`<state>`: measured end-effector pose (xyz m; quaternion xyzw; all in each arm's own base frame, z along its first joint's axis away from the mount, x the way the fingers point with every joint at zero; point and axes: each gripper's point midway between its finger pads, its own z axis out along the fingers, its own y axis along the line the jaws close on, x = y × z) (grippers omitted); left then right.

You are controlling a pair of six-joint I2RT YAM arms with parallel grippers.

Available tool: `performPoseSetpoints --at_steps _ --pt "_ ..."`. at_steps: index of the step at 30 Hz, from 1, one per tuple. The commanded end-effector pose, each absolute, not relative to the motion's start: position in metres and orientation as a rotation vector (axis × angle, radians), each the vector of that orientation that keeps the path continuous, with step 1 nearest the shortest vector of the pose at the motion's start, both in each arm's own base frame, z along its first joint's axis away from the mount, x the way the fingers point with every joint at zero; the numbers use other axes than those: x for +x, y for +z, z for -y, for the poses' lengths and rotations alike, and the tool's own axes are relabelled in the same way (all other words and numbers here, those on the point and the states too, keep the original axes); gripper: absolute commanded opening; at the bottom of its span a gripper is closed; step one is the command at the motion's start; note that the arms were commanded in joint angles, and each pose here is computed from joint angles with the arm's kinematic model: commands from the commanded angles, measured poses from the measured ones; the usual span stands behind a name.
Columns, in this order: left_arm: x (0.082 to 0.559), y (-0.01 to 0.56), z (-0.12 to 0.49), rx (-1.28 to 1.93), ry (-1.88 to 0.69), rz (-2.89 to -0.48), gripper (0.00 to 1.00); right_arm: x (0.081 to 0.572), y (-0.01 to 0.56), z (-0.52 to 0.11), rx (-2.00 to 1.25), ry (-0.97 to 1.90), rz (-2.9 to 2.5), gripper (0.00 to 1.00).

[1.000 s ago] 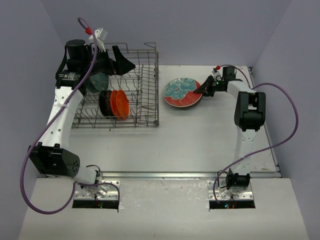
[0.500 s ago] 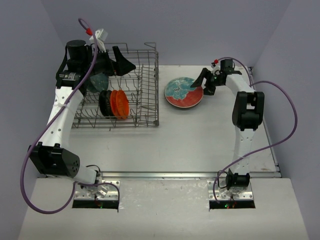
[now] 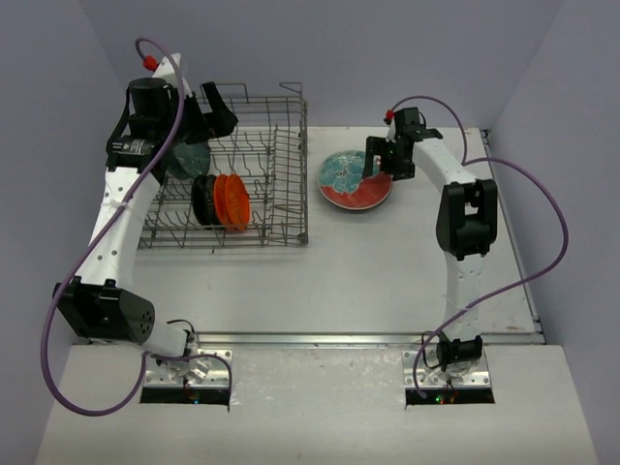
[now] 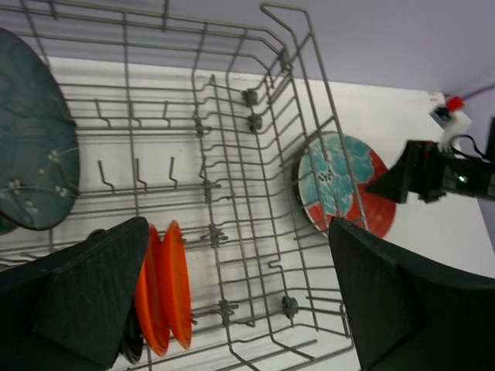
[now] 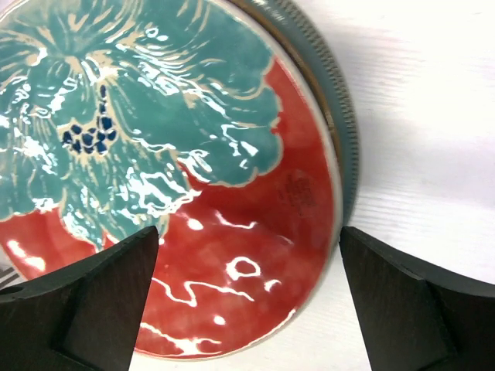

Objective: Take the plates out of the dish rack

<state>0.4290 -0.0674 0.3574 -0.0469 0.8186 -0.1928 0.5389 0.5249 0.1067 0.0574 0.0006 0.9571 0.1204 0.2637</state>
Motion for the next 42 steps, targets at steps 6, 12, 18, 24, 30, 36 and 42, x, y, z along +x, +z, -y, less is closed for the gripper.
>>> performPoseSetpoints --at_steps 6,12,18,24,30,36,42 --pt "0.444 0.395 -0.026 -0.284 0.09 -1.826 1.0 0.544 0.151 -0.06 -0.042 0.028 -2.367 0.99" --pt "0.473 0.377 -0.041 -0.235 0.199 -1.978 0.83 0.536 0.19 -0.067 -0.079 0.095 -2.284 0.99" --pt "0.501 0.336 -0.068 -0.27 0.197 -2.073 0.58 0.506 0.207 -0.076 -0.111 0.171 -2.276 0.99" --pt "0.523 0.294 -0.096 -0.367 0.161 -2.143 0.57 0.484 0.214 -0.077 -0.138 0.19 -2.268 0.99" --pt "0.541 0.238 -0.103 -0.379 0.118 -2.249 0.55 0.471 0.214 -0.081 -0.145 0.231 -2.273 0.99" --pt "0.557 0.21 -0.1 -0.355 0.076 -2.281 0.5 0.468 0.213 -0.084 -0.153 0.255 -2.274 0.99" --pt "0.57 0.198 -0.103 -0.364 0.073 -2.269 0.31 0.461 0.209 -0.094 -0.171 0.329 -2.268 0.99"
